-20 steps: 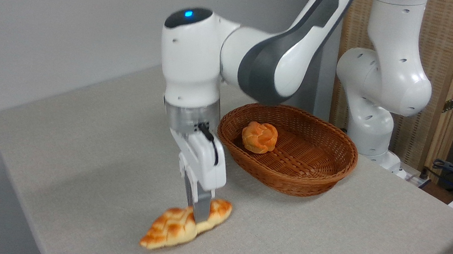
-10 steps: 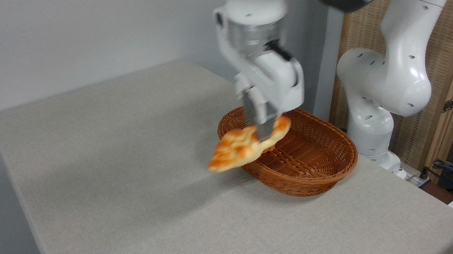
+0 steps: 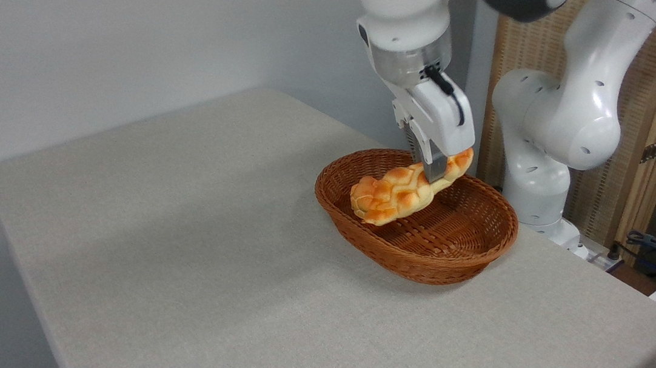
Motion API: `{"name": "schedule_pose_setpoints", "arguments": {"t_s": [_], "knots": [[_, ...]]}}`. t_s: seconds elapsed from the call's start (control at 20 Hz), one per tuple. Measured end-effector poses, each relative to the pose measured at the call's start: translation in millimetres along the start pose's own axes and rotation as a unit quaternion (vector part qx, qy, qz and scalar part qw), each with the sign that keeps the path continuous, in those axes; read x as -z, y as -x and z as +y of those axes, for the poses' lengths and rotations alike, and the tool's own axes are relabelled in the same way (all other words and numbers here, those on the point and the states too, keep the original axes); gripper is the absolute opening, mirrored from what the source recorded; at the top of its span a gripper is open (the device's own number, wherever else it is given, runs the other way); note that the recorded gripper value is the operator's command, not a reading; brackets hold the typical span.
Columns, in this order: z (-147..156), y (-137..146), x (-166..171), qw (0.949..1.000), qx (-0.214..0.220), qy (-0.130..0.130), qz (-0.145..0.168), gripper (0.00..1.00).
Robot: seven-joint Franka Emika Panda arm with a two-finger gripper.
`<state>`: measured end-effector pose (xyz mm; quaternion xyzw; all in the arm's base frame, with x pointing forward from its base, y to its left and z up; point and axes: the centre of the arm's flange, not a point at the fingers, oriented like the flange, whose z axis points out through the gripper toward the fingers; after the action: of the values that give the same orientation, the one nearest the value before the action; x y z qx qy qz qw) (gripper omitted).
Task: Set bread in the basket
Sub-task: 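Lift the braided roll and carry it over the wicker basket, then lower the roll into the basket beside the bun and open the gripper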
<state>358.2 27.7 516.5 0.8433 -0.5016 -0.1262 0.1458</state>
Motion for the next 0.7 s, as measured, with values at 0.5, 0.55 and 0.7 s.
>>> {"name": "schedule_pose_setpoints", "arguments": {"t_s": [0.5, 0.55, 0.7], "knots": [[8.0, -20.0, -48.3, 0.9975, -0.039, 0.027, -0.052, 1.0], [6.9, -19.1, -48.7, 0.9976, -0.038, 0.027, -0.052, 1.0], [2.5, -13.3, -49.3, 0.9979, -0.031, 0.032, -0.047, 1.0]]}}
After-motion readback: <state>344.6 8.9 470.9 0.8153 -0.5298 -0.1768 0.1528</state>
